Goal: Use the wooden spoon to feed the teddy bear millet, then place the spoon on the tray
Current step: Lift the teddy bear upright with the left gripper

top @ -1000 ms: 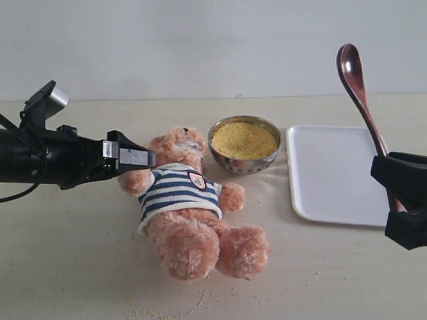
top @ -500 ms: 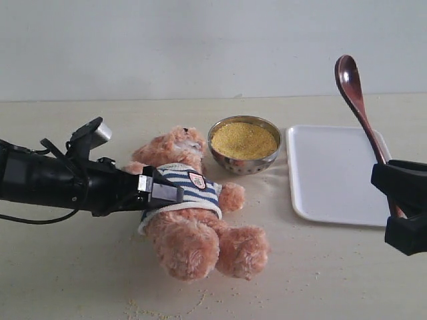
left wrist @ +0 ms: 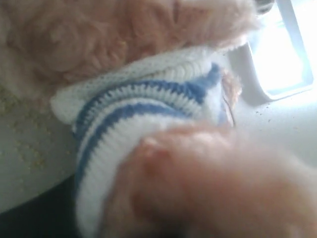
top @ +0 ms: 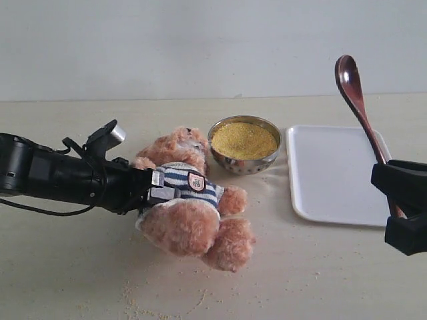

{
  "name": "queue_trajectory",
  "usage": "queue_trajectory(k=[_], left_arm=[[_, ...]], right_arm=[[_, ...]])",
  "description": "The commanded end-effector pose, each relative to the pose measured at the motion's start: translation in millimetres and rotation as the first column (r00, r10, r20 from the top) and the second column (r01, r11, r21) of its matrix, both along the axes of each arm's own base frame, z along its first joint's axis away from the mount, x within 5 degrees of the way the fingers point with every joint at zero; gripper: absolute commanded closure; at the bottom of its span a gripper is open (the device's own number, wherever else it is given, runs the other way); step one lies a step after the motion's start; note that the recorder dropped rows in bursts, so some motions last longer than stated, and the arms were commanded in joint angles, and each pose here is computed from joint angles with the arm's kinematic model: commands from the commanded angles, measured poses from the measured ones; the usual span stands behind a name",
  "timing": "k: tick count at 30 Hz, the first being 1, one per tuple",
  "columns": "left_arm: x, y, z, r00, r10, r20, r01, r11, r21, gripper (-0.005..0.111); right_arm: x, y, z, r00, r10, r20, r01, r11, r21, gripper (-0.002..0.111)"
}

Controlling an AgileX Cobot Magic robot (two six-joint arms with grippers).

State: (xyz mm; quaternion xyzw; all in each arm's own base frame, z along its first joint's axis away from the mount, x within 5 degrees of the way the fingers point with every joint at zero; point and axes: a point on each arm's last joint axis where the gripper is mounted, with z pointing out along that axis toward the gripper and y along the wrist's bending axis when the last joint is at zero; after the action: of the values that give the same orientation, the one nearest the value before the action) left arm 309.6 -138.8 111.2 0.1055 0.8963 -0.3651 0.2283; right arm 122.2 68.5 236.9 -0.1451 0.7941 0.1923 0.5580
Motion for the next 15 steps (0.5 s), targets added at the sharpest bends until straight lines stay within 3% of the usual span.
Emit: queue_trajectory(k=[1,6,15], left_arm=[[-1,-5,3,1.000,-0.021,-0.004,0.021,0.999,-0.043,0.101],[-8,-14,23,0.993,-0.118,0.021,0.119,0.970,-0.210,0.102],[-17,-9,85,0.972,-0.126,0.200,0.170,0.961,-0.218,0.102]], right_arm=[[-1,0,1,1.000,0.003,0.011,-0.003,1.000,0.003,0.108],[-1,0,1,1.000,0.003,0.011,-0.003,1.000,0.003,0.108],[-1,0,1,1.000,0.003,0.011,-0.003,1.000,0.003,0.108]])
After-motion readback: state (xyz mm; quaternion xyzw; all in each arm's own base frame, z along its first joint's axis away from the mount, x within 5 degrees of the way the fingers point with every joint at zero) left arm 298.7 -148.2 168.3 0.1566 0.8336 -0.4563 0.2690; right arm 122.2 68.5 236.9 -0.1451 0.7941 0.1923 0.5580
